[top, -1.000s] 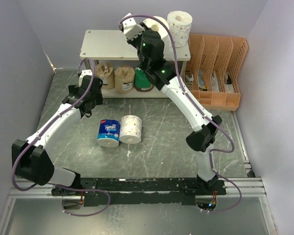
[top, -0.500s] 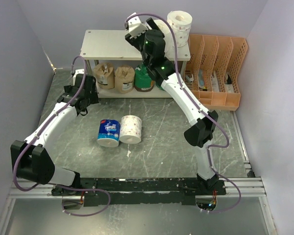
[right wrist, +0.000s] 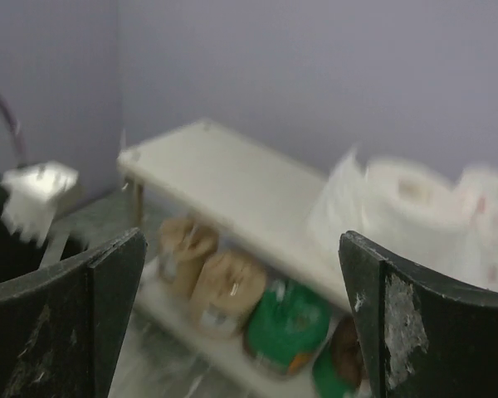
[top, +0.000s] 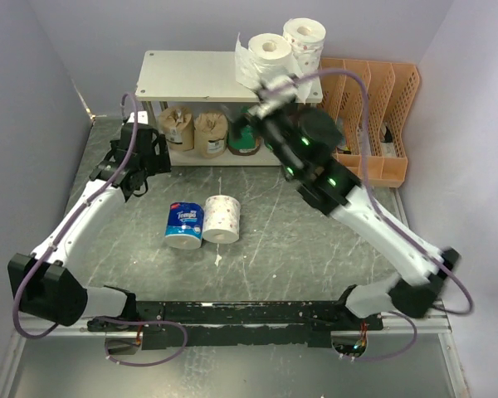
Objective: Place and organize the paper towels onto the shelf
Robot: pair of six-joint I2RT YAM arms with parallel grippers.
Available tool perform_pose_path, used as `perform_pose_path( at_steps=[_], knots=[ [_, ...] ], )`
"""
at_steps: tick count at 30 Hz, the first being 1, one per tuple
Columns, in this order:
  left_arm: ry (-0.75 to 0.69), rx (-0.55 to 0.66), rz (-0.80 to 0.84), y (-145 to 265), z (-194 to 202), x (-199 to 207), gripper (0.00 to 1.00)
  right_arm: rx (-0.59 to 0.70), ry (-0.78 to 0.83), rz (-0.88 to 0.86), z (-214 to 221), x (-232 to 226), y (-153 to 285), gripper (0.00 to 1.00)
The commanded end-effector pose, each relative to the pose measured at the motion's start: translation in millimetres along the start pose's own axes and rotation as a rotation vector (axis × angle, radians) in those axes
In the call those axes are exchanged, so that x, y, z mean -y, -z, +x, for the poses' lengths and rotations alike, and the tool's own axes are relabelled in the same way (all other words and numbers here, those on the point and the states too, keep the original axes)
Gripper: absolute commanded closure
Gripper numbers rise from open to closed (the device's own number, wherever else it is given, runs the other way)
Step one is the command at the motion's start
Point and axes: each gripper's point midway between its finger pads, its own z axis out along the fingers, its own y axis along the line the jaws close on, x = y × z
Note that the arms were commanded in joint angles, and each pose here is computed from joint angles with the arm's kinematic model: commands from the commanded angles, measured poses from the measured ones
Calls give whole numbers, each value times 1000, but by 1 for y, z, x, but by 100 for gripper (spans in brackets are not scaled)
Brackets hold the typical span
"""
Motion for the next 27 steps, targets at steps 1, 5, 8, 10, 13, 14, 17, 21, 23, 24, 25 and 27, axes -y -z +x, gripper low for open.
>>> perform_pose_path(
  at_steps=[1, 5, 8, 10, 13, 14, 17, 21, 23, 24, 25, 27],
  knots=[
    [-12, 83, 188, 17, -19, 29, 4, -95, -281, -45, 70, -22, 64, 0],
    [-89, 65, 454, 29, -12, 76, 3, -253, -447, 1, 158, -38, 126, 0],
    [-187, 44, 616, 46, -1, 108, 1, -254, -566, 77, 189, -35, 172, 0],
    [-285, 52, 669, 68, 11, 133, 1, -236, -611, 132, 195, -25, 189, 0],
    [-513, 44, 704, 110, 44, 176, 0, -268, -591, 202, 205, -12, 200, 0],
    [-583, 29, 703, 120, 58, 186, 0, -292, -570, 221, 208, -9, 203, 0],
    [-753, -45, 672, 131, 99, 196, 0, -340, -519, 317, 216, 8, 209, 0],
    [-917, 20, 671, 138, 131, 199, 1, -302, -502, 440, 208, 35, 220, 0],
    [-948, 79, 685, 141, 134, 199, 1, -282, -502, 445, 198, 40, 221, 0],
    [-959, 106, 689, 140, 134, 197, 0, -289, -500, 448, 197, 41, 222, 0],
    [-967, 141, 690, 140, 132, 195, 0, -292, -500, 450, 196, 42, 223, 0],
    [-990, 186, 674, 135, 131, 189, 1, -297, -494, 452, 193, 44, 225, 0]
  ],
)
